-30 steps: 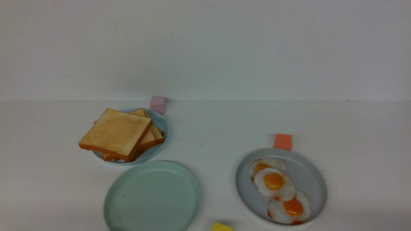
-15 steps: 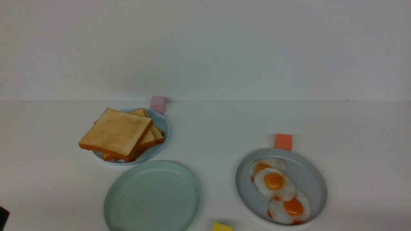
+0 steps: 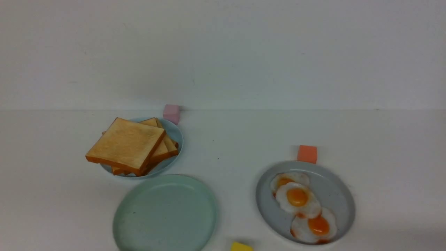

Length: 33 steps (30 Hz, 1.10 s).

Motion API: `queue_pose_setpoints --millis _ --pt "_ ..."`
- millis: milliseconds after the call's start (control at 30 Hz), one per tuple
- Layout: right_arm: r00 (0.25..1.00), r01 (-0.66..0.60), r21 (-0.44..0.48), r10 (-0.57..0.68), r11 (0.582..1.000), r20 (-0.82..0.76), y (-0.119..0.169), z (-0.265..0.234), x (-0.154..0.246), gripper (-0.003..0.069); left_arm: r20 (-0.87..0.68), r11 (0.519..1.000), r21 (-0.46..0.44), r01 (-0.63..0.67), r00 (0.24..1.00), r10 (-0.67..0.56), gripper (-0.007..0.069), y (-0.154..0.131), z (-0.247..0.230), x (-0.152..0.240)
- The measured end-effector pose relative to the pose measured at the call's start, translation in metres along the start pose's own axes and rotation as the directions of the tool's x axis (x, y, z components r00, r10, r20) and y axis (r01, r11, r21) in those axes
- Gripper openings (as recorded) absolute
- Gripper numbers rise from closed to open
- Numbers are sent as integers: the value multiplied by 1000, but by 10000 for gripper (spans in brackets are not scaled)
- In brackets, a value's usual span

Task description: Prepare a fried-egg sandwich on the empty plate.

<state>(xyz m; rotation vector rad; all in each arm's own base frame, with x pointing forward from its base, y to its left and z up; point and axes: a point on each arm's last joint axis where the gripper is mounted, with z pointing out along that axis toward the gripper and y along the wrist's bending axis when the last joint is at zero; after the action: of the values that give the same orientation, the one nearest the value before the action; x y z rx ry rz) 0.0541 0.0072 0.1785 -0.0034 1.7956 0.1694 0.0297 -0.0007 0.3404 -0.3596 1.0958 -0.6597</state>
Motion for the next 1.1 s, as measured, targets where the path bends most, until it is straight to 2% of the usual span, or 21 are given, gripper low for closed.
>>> queue_pose_setpoints --millis 67,133,167,233,333,400,433,533,600,733,867,1033,1100 --pt "999 0 -2 0 1000 40 0 0 -4 242 -48 1000 -13 -15 999 15 238 -10 8 -9" --pt "995 0 -5 0 1000 96 0 0 -9 242 -224 995 -84 -60 974 39 238 -23 28 -18" --pt "995 -1 -5 1 1000 102 0 0 -9 242 -231 994 -90 -60 972 38 238 -22 30 -17" --pt "992 -35 -11 36 999 124 1 -1 -11 242 -412 974 -172 -148 909 65 238 -18 47 -10" --pt "975 -166 -34 169 986 144 1 -1 -13 242 -547 938 -230 -260 831 96 238 -4 63 5" --pt "949 -269 -56 274 962 153 1 -1 -15 242 -592 924 -254 -287 802 86 238 3 71 12" --pt "921 -349 -75 357 934 159 1 -1 -16 242 -621 915 -276 -293 781 63 238 9 77 19" --pt "886 -414 -101 426 905 184 1 -2 -19 242 -676 895 -351 -275 736 -39 238 21 89 35" --pt "881 -406 -113 422 907 214 1 -3 -22 242 -707 867 -439 -236 686 -171 238 31 97 51" --pt "867 -393 -142 418 908 273 1 -4 -28 242 -735 819 -532 -213 596 -322 238 45 112 77" --pt "855 -401 -157 430 903 290 2 -6 -32 242 -766 805 -549 -225 520 -378 238 51 143 91" --pt "875 -424 -121 440 898 201 6 -18 -53 242 -778 816 -538 -210 495 -385 238 53 187 95" --pt "884 -434 -95 444 896 144 8 -27 -66 242 -777 811 -546 -208 487 -399 238 62 205 97"
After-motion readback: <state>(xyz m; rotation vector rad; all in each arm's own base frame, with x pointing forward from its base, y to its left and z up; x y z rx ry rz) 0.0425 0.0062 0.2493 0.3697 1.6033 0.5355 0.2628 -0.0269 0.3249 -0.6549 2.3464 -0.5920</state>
